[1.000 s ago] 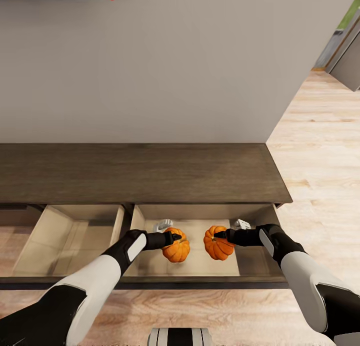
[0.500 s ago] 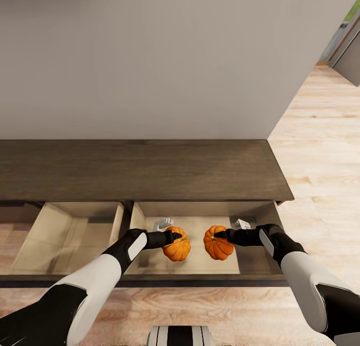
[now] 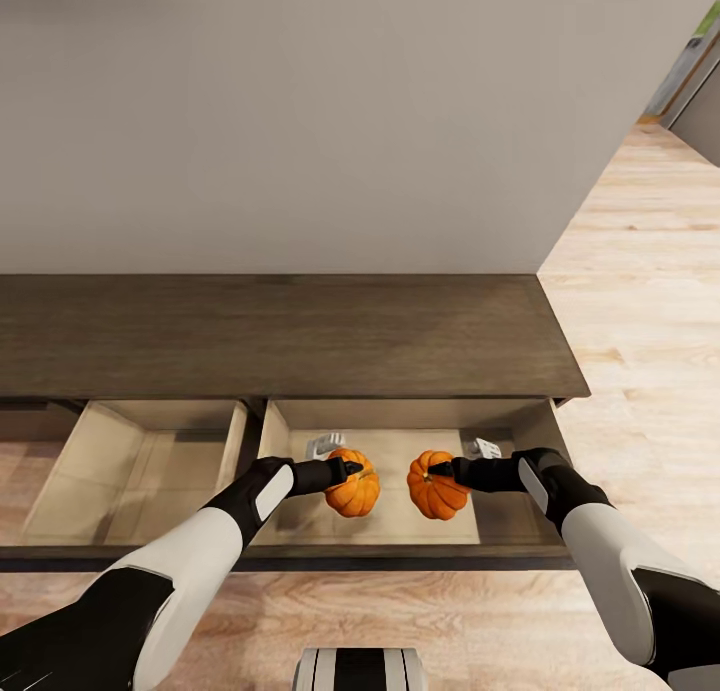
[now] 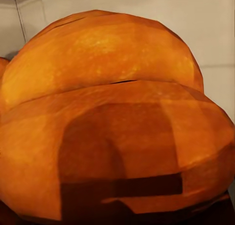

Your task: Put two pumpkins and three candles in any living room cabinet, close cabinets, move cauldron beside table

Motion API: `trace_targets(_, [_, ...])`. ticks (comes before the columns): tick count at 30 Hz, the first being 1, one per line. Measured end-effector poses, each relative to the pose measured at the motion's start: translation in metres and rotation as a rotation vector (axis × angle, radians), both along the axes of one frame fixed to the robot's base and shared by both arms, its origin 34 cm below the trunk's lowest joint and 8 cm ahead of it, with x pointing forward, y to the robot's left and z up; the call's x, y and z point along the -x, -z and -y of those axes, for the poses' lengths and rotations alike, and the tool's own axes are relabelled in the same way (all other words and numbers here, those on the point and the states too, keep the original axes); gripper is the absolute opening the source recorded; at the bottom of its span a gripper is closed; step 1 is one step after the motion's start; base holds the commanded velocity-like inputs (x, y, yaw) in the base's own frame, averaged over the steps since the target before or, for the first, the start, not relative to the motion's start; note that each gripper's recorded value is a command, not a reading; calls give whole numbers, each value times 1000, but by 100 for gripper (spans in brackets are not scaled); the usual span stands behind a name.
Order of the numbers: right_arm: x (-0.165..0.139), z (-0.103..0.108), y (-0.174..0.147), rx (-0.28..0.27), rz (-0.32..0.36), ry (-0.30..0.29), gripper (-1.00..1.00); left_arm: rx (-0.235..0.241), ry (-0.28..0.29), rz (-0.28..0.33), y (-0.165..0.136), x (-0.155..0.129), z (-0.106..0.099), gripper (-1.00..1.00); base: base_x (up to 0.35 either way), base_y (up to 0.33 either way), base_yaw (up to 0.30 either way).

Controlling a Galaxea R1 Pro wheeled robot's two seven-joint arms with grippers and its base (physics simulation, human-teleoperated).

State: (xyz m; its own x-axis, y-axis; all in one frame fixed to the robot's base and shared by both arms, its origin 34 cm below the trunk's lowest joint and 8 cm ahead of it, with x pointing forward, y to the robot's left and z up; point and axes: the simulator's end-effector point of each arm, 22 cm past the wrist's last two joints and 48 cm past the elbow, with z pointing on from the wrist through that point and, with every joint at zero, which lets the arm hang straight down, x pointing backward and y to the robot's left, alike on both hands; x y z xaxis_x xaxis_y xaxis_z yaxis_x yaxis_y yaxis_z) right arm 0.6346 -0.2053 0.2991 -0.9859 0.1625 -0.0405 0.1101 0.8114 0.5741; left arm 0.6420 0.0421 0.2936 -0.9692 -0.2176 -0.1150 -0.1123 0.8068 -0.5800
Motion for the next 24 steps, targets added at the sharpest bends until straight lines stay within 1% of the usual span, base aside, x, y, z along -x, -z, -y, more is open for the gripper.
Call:
trace_targets(6, [1, 1, 1, -4, 2, 4, -100, 0, 0, -2, 2, 1, 0, -100, 0, 0, 0])
trace_targets(11, [-4, 6, 3, 5, 9, 10, -100, 10, 0, -7, 4, 3, 2, -100, 0, 0, 0])
trace_targets(13, [-4, 11, 5, 13, 9, 11, -100, 12, 0, -9, 6, 4, 3, -100, 0, 0, 0])
trace_targets(15, [-4, 21, 7, 27, 10, 15, -100, 13, 0, -11, 7, 5, 3, -100, 0, 0, 0])
trace_targets(17, [-5, 38, 8, 51, 12, 24, -100, 17, -2, -8, 7, 3, 4, -100, 0, 0, 0])
trace_targets(18, [-4, 41, 9, 54, 9, 26, -100, 16, -1, -7, 7, 3, 4, -100, 0, 0, 0])
trace_targets(21, [-3, 44, 11, 56, 4, 31, -100, 18, 1, -6, 9, 3, 5, -100, 0, 0, 0])
trace_targets(24, [-2, 41, 14, 53, 0, 29, -100, 18, 2, -6, 10, 2, 5, -100, 0, 0, 0])
